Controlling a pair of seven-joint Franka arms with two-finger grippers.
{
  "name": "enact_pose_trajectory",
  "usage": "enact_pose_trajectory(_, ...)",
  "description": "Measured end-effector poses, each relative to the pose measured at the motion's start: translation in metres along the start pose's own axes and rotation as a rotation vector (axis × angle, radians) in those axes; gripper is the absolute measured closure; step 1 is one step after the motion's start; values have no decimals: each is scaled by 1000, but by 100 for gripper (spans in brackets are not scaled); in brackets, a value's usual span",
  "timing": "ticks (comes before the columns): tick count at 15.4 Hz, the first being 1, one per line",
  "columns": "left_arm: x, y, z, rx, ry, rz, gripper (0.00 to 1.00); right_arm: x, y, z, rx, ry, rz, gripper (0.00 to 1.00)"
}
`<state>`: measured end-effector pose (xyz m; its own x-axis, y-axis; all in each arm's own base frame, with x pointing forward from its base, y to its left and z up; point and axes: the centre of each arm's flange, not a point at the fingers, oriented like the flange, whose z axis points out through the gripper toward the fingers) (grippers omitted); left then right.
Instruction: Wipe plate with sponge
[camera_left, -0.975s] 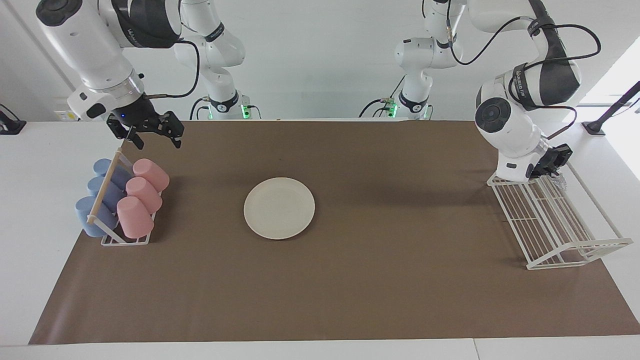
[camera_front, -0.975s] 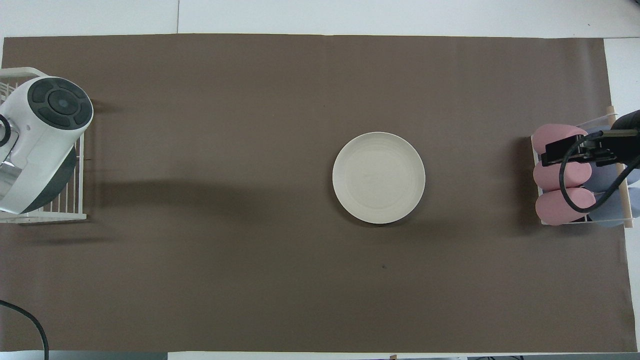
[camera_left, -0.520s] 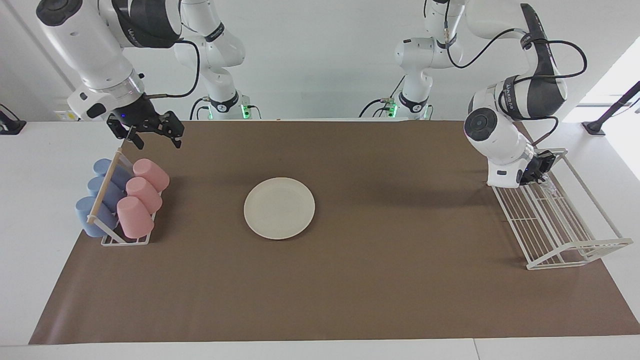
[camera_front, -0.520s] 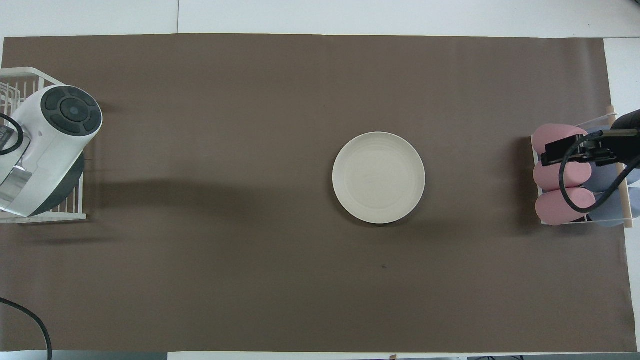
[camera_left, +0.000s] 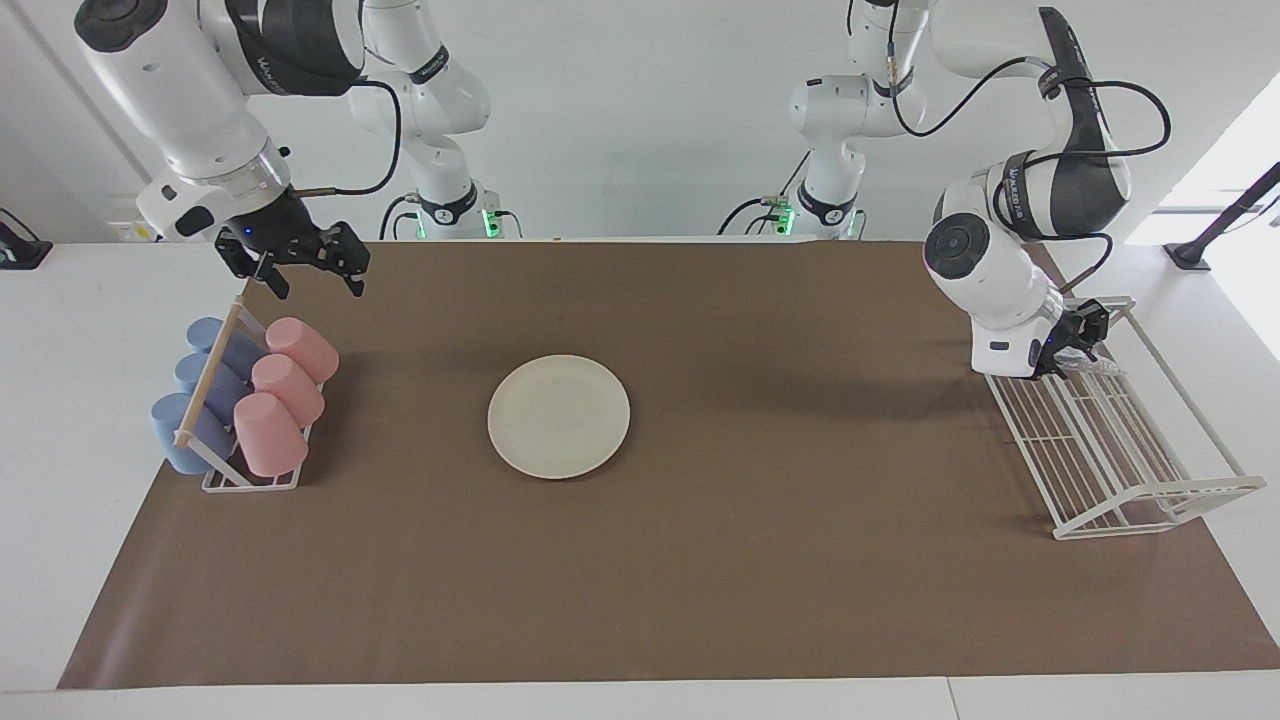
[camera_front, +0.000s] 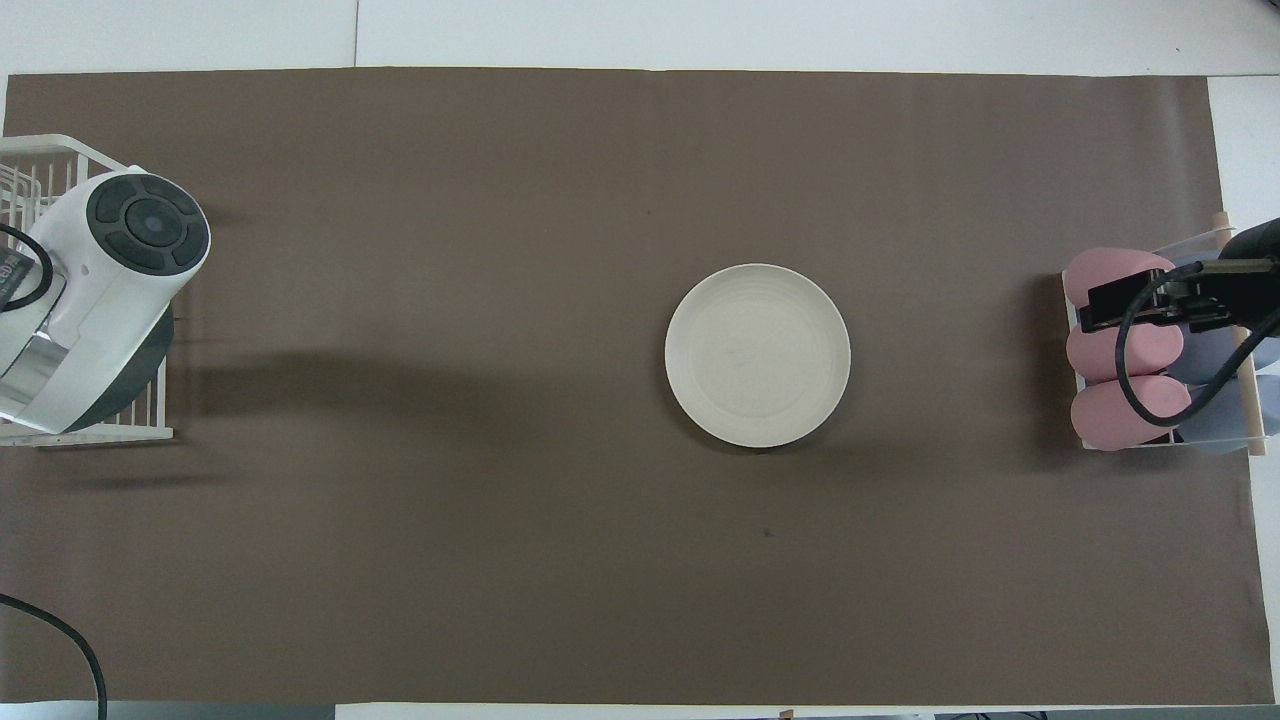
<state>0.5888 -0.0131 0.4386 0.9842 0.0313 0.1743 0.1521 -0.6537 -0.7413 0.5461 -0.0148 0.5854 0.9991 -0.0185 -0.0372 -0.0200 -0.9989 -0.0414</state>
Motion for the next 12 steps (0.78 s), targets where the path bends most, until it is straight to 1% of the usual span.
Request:
enact_pose_trajectory(2,1,0,0,-4,5,-1,26,0,0,0,0,0,2,0)
enact_pose_trajectory(3,1,0,-1,-4,6,-2,18,0,0,0,0,0,2,0)
enact_pose_trajectory(6,1,0,-1,-6,9,-2,16,0,-1,0,0,0,0,0)
enact_pose_trajectory(7,1,1,-1,-9,12,-3,13,0,-1,0,0,0,0,0)
enact_pose_trajectory(8,2,1,-1,-12,16,-3,13,0,-2,0,0,1,0,0)
enact_pose_trajectory(9,2,1,-2,-14,18,-4,10,0,-3,0,0,1,1,0)
enact_pose_trajectory(10,2,2,-2,-17,17,-5,9,0,-4,-1,0,1,3,0)
enact_pose_trajectory(11,2,2,-2,-22,15,-9,6,0,-5,-1,-1,2,3,0)
enact_pose_trajectory(12,2,3,-2,-30,10,-12,6,0,-5,-1,-1,2,5,0)
